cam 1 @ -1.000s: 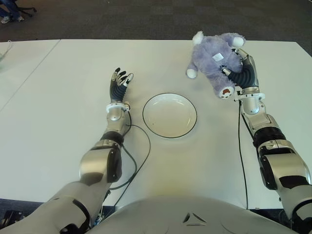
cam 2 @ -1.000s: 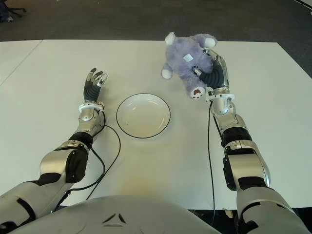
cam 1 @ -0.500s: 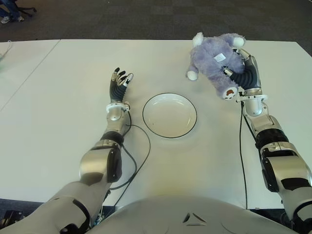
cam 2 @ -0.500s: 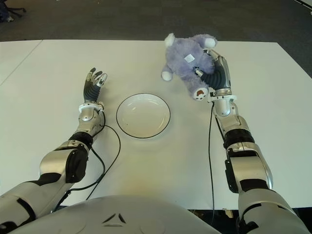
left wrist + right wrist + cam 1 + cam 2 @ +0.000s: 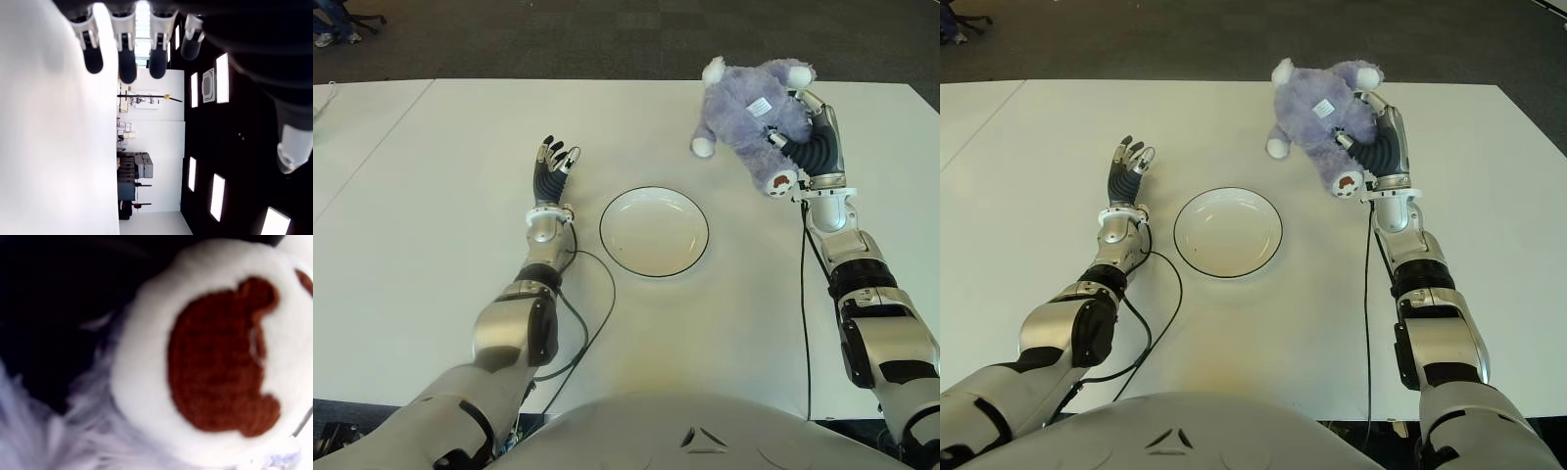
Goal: Put the doll into the plate.
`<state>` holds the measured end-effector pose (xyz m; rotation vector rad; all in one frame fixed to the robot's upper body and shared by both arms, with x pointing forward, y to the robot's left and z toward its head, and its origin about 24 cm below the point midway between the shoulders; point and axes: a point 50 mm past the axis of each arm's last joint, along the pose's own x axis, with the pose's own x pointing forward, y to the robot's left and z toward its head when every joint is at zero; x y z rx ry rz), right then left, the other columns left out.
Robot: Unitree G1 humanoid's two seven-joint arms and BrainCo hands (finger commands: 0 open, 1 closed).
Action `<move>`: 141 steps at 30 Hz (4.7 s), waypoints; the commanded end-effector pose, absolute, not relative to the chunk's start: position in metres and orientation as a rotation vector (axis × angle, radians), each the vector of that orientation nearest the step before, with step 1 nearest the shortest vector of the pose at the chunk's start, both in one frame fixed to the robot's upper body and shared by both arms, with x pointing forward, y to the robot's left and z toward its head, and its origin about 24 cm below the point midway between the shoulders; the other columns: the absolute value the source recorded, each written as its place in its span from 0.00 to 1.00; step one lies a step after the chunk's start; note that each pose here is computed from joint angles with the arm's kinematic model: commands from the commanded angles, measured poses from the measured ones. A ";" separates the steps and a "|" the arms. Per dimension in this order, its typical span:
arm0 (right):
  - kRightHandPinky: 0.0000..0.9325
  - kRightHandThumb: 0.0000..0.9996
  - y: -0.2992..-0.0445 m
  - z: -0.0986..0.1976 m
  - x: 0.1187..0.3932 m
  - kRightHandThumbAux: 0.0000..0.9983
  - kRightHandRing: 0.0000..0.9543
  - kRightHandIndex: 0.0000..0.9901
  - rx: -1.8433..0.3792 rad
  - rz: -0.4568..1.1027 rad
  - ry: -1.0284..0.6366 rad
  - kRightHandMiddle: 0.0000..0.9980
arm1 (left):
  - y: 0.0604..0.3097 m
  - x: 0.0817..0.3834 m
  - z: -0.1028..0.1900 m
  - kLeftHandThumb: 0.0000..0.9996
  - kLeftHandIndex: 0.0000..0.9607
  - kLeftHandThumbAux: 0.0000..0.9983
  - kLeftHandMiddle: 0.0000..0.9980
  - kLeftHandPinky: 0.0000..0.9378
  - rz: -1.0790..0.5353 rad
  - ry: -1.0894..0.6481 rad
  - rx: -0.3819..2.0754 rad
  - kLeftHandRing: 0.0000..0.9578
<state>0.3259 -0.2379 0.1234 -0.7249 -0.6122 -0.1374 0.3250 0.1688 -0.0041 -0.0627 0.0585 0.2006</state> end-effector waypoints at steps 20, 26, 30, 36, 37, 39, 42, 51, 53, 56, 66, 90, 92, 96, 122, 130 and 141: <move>0.92 0.69 -0.206 0.154 0.301 0.73 0.91 0.44 -0.704 -0.103 -0.870 0.87 | 0.158 0.245 -0.097 0.00 0.09 0.52 0.17 0.18 0.228 0.536 -0.082 0.18; 0.92 0.69 -0.200 0.161 0.294 0.73 0.91 0.44 -0.708 -0.097 -0.911 0.87 | 0.157 0.246 -0.095 0.00 0.10 0.53 0.18 0.19 0.227 0.521 -0.075 0.19; 0.92 0.69 -0.194 0.162 0.287 0.73 0.91 0.44 -0.706 -0.085 -0.933 0.87 | 0.156 0.246 -0.095 0.00 0.10 0.53 0.18 0.19 0.226 0.517 -0.076 0.19; 0.91 0.70 -0.180 0.160 0.276 0.73 0.91 0.44 -0.677 -0.058 -0.983 0.86 | 0.157 0.246 -0.096 0.00 0.09 0.53 0.17 0.18 0.221 0.521 -0.070 0.18; 0.91 0.70 -0.178 0.159 0.275 0.72 0.91 0.44 -0.670 -0.054 -0.991 0.86 | 0.157 0.246 -0.095 0.00 0.09 0.53 0.17 0.18 0.219 0.520 -0.076 0.18; 0.91 0.70 -0.176 0.159 0.273 0.72 0.91 0.44 -0.658 -0.048 -1.003 0.86 | 0.158 0.247 -0.095 0.00 0.09 0.53 0.17 0.19 0.219 0.520 -0.089 0.18; 0.91 0.70 -0.175 0.159 0.272 0.72 0.90 0.44 -0.646 -0.043 -1.023 0.86 | 0.158 0.247 -0.095 0.00 0.10 0.53 0.17 0.20 0.223 0.521 -0.106 0.19; 0.92 0.70 -0.164 0.152 0.272 0.72 0.90 0.44 -0.614 0.047 -1.062 0.86 | 0.158 0.246 -0.095 0.00 0.10 0.52 0.18 0.20 0.218 0.515 -0.119 0.19; 0.92 0.70 -0.162 0.149 0.272 0.72 0.90 0.44 -0.605 0.064 -1.061 0.86 | 0.158 0.246 -0.095 0.00 0.10 0.52 0.18 0.21 0.216 0.514 -0.119 0.19; 0.92 0.70 -0.159 0.143 0.271 0.72 0.91 0.44 -0.589 0.096 -1.050 0.86 | 0.158 0.246 -0.095 0.00 0.11 0.52 0.18 0.20 0.218 0.512 -0.116 0.19; 0.92 0.70 -0.145 0.120 0.261 0.72 0.91 0.44 -0.548 0.245 -0.971 0.87 | 0.157 0.247 -0.094 0.00 0.10 0.52 0.17 0.17 0.218 0.511 -0.106 0.18; 0.95 0.70 -0.135 0.062 0.240 0.72 0.93 0.44 -0.737 0.496 -0.590 0.88 | 0.156 0.245 -0.096 0.00 0.11 0.53 0.17 0.19 0.228 0.517 -0.106 0.18; 0.95 0.70 -0.134 0.059 0.238 0.72 0.93 0.44 -0.742 0.491 -0.573 0.88 | 0.155 0.244 -0.096 0.00 0.11 0.53 0.18 0.20 0.227 0.519 -0.101 0.19; 0.95 0.70 -0.135 0.039 0.232 0.72 0.93 0.44 -0.742 0.499 -0.508 0.88 | 0.155 0.244 -0.097 0.00 0.11 0.54 0.18 0.20 0.229 0.525 -0.091 0.20; 0.90 0.69 -0.133 -0.001 0.211 0.72 0.86 0.43 -0.632 0.717 -0.258 0.80 | 0.153 0.247 -0.095 0.00 0.12 0.57 0.19 0.22 0.218 0.527 -0.046 0.21; 0.89 0.68 -0.134 -0.007 0.212 0.73 0.86 0.42 -0.644 0.739 -0.215 0.80 | 0.154 0.246 -0.095 0.00 0.11 0.56 0.19 0.20 0.217 0.520 -0.053 0.21; 0.12 0.16 -0.139 -0.015 0.214 0.62 0.14 0.04 -0.665 0.723 -0.186 0.13 | 0.155 0.245 -0.096 0.00 0.12 0.56 0.20 0.22 0.228 0.527 -0.056 0.21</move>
